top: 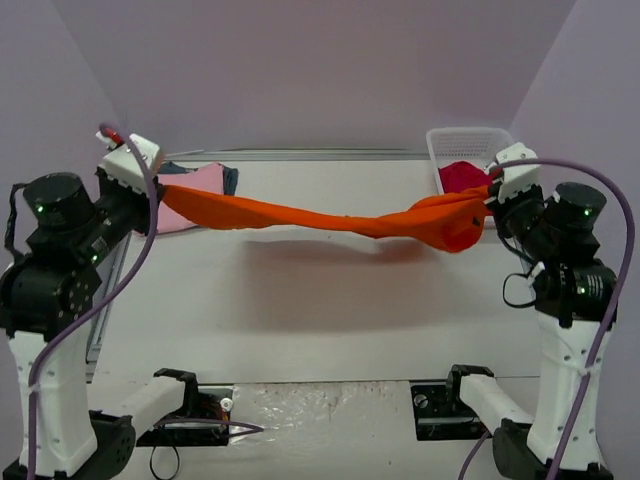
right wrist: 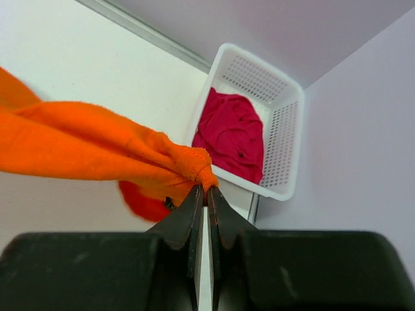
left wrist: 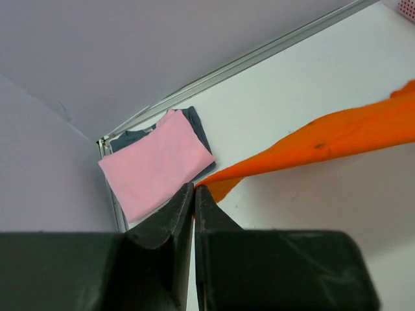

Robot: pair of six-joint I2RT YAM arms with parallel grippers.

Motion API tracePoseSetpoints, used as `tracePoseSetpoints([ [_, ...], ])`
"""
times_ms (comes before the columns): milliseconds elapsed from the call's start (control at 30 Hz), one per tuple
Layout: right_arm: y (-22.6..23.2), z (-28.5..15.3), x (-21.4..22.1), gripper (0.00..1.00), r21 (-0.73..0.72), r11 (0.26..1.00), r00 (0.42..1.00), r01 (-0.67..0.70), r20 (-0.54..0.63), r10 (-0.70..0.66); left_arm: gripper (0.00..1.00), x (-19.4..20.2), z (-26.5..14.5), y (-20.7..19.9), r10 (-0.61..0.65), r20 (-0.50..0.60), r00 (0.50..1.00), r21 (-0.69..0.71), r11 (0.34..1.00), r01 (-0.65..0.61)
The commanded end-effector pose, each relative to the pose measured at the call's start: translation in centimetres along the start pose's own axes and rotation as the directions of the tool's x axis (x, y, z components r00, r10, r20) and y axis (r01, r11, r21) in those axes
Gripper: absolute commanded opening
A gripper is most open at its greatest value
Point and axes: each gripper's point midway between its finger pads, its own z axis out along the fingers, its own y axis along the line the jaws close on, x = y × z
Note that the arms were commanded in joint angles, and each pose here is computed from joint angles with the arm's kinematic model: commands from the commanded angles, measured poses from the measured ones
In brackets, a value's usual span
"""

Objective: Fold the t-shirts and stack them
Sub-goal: Flatten out the tshirt

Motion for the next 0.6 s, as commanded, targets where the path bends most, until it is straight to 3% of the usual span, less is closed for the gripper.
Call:
tracePoseSetpoints([
  [0,0.8,-1.3,1.4,0.00,0.005,1.000,1.000,0.022,-0.015,-0.022,0.02,1.5,-1.5,-0.4,-0.015,-0.016,1.000,-0.008,1.000,0.014],
  [33,0.9,-1.3,2.0,0.04,0.002,0.999,0.999,0.036,-0.029,-0.036,0.02,2.7,-1.2,-0.8,-0.014,-0.042,0.999,0.004,1.000,0.014],
  [133,2.4,-0.6,4.9,0.39,-0.081,0.993,0.989,0.084,-0.115,-0.093,0.03,3.9,-1.3,-2.1,0.009,-0.054,0.999,0.066,0.998,-0.005],
  [167,3.0,-0.6,5.9,0.44,-0.110,0.991,0.985,0.078,-0.147,-0.094,0.03,5.0,-0.9,-2.7,0.007,-0.081,0.997,0.095,0.995,0.001],
  [200,3.5,-0.3,6.6,0.58,-0.136,0.988,0.982,0.072,-0.164,-0.094,0.02,5.4,-0.7,-3.6,0.012,-0.085,0.996,0.142,0.990,0.000],
  [300,4.4,0.2,7.6,0.73,-0.182,0.982,0.978,0.058,-0.189,-0.093,0.02,7.5,0.0,-5.3,0.001,-0.129,0.992,0.225,0.974,0.028],
  [367,5.1,0.9,8.1,0.73,-0.226,0.973,0.976,0.039,-0.201,-0.086,0.02,8.8,0.4,-6.5,-0.004,-0.157,0.988,0.283,0.958,0.049],
  [500,7.5,2.6,10.0,0.64,-0.369,0.929,0.962,-0.031,-0.265,-0.073,0.02,11.0,0.7,-7.6,0.007,-0.202,0.979,0.326,0.943,0.060],
  [567,10.1,3.4,11.7,0.62,-0.520,0.850,0.947,-0.089,-0.308,-0.089,0.02,11.7,0.8,-8.0,0.017,-0.212,0.977,0.342,0.938,0.058],
])
